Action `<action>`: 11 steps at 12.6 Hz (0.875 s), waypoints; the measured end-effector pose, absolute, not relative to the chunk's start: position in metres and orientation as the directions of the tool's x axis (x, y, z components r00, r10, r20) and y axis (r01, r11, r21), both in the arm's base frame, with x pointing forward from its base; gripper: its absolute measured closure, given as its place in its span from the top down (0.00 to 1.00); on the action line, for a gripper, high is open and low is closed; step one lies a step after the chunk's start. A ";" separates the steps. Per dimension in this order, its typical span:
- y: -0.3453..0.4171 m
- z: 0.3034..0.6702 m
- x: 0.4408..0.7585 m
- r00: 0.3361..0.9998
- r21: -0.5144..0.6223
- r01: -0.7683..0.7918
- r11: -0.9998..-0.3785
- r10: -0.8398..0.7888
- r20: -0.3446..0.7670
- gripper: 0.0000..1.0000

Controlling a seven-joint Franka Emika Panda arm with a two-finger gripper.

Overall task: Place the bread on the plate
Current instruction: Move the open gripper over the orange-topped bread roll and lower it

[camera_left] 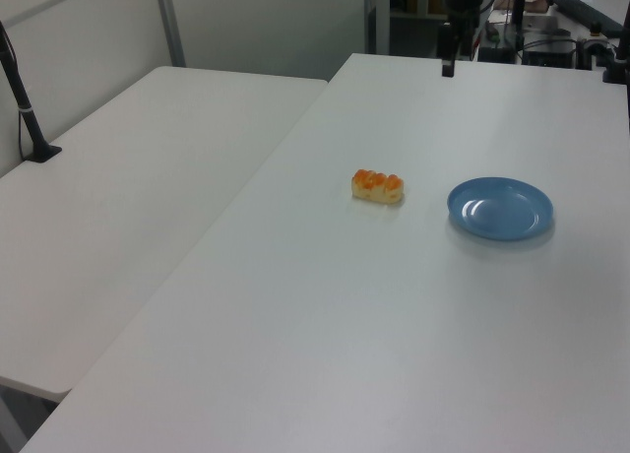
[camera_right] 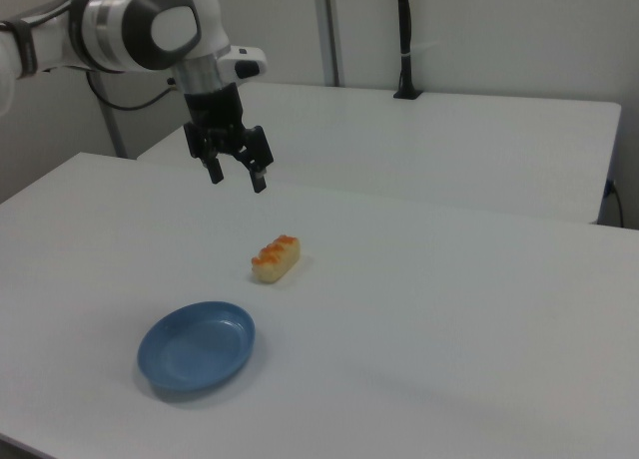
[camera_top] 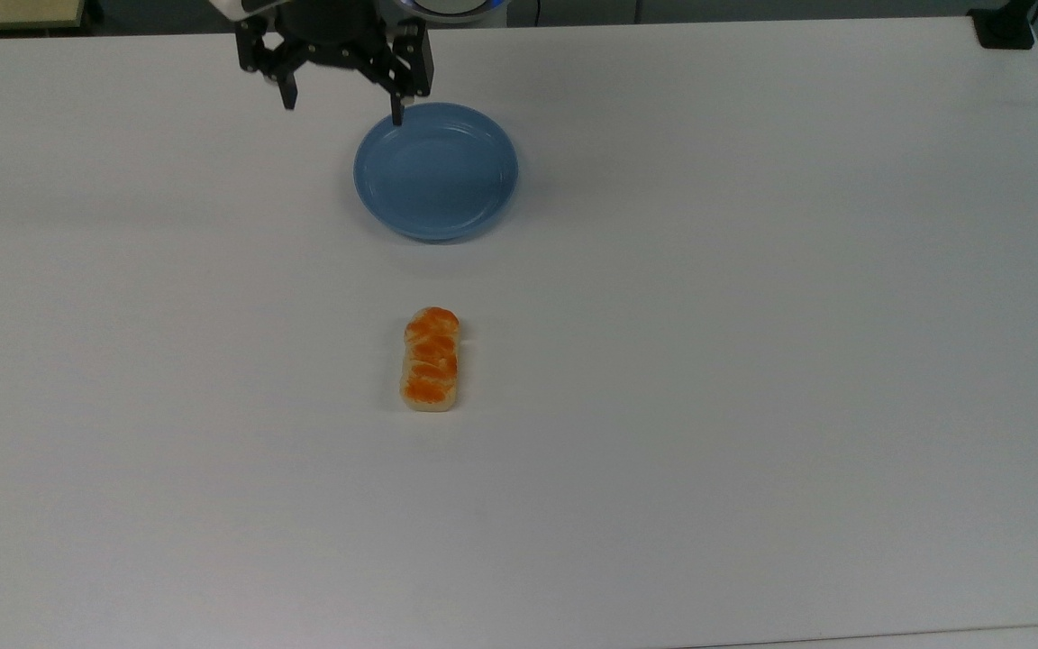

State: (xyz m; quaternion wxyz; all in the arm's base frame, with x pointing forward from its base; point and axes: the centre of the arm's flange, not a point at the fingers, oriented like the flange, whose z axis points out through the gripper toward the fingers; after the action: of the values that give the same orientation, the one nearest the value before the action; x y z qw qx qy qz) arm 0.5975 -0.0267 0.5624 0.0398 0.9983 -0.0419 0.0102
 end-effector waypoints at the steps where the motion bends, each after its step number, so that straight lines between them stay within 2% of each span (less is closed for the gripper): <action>1: -0.027 0.556 0.605 0.996 0.078 -0.083 -0.993 -0.081 0.036 1.00; 5: -0.020 0.506 0.637 0.997 0.078 -0.064 -0.995 -0.061 0.050 1.00; 9: 0.021 0.426 0.673 0.998 0.075 -0.004 -0.997 0.000 0.059 1.00; 11: 0.042 0.396 0.679 0.999 0.075 0.011 -0.997 0.014 0.047 1.00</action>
State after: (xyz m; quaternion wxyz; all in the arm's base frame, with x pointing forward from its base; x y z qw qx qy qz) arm 0.6791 0.0421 0.3964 0.0374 0.9990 0.0063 0.0237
